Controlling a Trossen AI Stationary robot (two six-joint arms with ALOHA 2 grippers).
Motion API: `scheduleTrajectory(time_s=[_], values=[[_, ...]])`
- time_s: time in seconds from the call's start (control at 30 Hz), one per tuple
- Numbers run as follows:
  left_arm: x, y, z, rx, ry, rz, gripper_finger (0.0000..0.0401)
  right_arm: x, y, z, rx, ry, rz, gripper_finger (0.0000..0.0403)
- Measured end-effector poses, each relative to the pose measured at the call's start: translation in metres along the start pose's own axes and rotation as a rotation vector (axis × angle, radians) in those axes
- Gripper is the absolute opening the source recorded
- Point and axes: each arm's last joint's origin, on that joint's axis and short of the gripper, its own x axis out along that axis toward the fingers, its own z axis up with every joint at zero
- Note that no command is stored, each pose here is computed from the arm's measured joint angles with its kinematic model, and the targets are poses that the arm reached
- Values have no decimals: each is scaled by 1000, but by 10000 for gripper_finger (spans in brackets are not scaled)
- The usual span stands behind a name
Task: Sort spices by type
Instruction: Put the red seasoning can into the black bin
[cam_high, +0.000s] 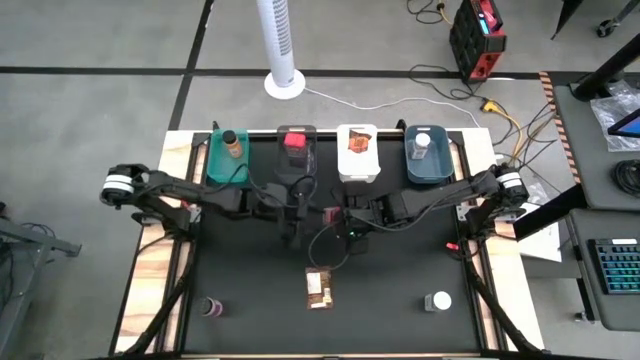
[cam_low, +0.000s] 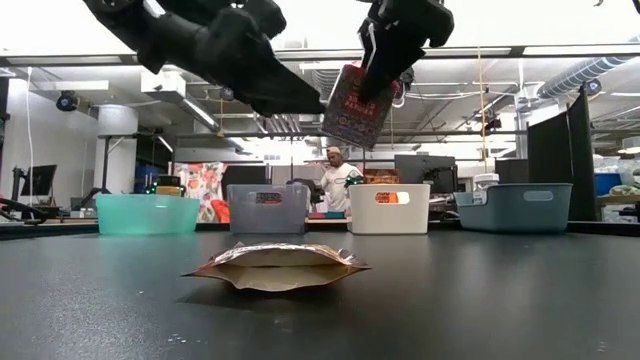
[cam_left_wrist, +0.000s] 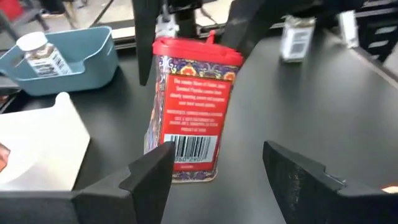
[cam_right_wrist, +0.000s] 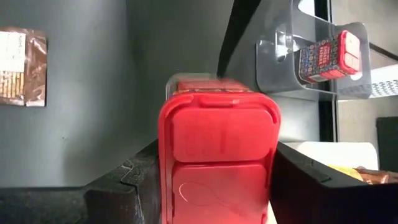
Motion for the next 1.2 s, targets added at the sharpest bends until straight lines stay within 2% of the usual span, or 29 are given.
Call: scheduleTrajectory(time_s=[0.3, 0.4, 0.53, 0.77, 0.87, 1.0, 1.2], values=[[10, 6, 7, 1, 21, 150, 233, 0, -1, 2, 70, -19, -10, 212], [10, 6, 8, 4, 17, 150, 233, 0, -2, 3, 81, -23, -13, 212], [10, 4, 10, 25, -2, 68, 233, -1, -2, 8, 82, -71, -19, 212], [10, 4, 10, 25, 0, 63, 230, -1, -3, 14, 30, -124, -31, 212], [10, 4, 9, 26, 4, 65, 207, -1, -3, 13, 15, -120, -32, 216], [10, 4, 9, 30, 4, 66, 148, -2, -3, 14, 3, -122, -36, 240], [10, 4, 9, 30, 7, 63, 148, -4, -2, 14, 4, -133, 1, 284]])
